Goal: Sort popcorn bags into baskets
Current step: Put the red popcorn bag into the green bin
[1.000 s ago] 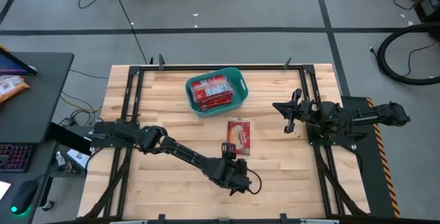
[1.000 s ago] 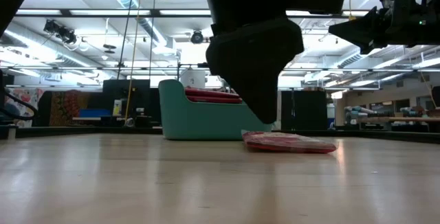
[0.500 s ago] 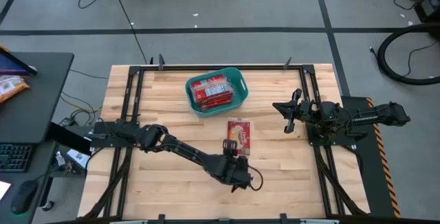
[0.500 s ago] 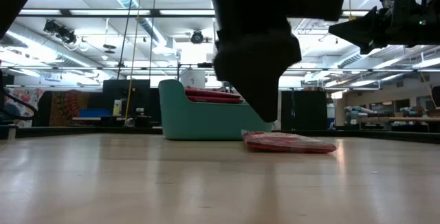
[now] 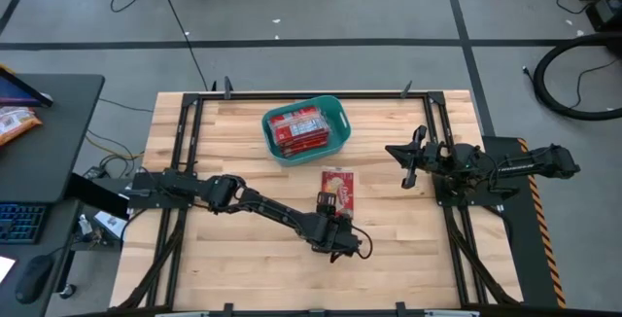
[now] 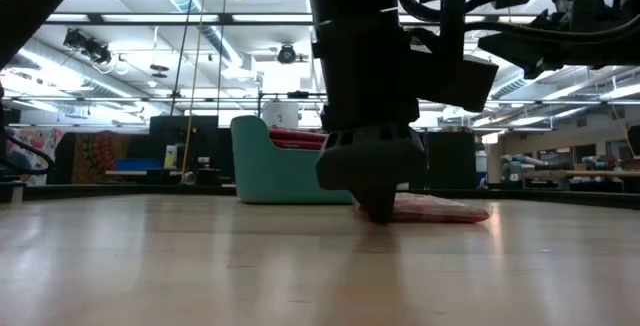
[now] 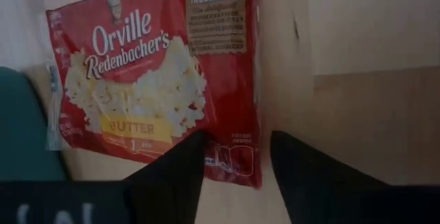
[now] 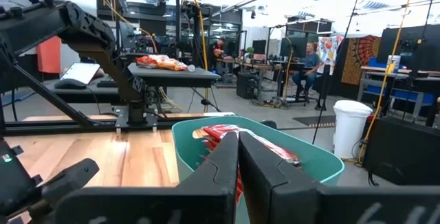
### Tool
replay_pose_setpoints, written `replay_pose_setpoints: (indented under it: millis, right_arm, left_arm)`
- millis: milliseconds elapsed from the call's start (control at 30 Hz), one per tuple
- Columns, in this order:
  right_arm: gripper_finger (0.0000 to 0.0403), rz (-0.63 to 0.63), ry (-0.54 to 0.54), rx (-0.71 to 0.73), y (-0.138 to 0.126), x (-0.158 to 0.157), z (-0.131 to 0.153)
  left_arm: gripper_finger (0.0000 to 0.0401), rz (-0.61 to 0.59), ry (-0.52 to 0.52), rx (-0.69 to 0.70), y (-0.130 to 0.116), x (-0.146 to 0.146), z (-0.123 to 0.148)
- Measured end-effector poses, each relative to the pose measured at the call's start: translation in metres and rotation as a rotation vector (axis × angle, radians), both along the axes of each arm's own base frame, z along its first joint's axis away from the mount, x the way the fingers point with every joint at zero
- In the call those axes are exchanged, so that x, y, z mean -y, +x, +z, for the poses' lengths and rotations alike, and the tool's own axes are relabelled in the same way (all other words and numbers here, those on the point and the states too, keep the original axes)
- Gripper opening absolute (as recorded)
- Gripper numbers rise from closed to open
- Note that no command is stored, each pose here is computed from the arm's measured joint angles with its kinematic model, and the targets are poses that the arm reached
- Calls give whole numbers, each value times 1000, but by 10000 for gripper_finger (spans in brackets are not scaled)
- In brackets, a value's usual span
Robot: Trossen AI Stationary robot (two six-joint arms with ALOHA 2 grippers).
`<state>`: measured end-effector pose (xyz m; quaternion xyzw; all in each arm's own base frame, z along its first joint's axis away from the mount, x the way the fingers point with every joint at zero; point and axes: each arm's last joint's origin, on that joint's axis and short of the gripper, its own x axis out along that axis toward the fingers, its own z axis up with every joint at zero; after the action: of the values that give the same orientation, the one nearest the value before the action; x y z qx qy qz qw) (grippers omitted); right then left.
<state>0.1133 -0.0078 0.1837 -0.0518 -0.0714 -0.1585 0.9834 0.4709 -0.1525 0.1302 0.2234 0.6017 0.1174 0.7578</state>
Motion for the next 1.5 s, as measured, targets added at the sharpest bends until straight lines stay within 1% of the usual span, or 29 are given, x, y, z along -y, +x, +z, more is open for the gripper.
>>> replay_pose_setpoints:
  millis: [100,200,333,400,500,600,667,833,967,1100,1233,1300,1367,1500]
  right_arm:
    - [20,0,0,0,0,0,0]
    - [20,0,0,1,0,0,0]
    - [20,0,0,1,0,0,0]
    - [20,0,0,1,0,0,0]
    - [20,0,0,1,0,0,0]
    - [20,0,0,1,0,0,0]
    - [20,1,0,0,0,0,0]
    - [20,0,0,1,0,0,0]
    - [20,1,0,1,0,0,0]
    - [20,0,0,2,0,0,0]
    - [20,1,0,1,0,0,0]
    - [20,0,0,1,0,0,0]
    - [20,0,0,1,0,0,0]
    - [20,1,0,2,0,0,0]
  left_arm:
    - [139,9,-14,-4,0,0,-1]
    - [94,13,-16,-19,-1,-1,-2]
    - [30,69,-31,-1,-1,-3,-4]
    - [10,92,-37,9,-1,-3,-4]
    - [9,91,-36,14,-2,-1,-2]
    - [6,86,-11,19,-4,2,6]
    - [5,88,6,52,-4,5,20]
    - [3,117,60,152,-7,3,69]
    - [2,122,117,188,-12,1,95]
    - [2,140,133,239,-21,-8,125]
    - [1,144,163,274,-25,-19,145]
    - [1,139,179,306,-30,-26,163]
    - [1,140,193,334,-34,-35,179]
    - [1,130,238,322,-40,-59,200]
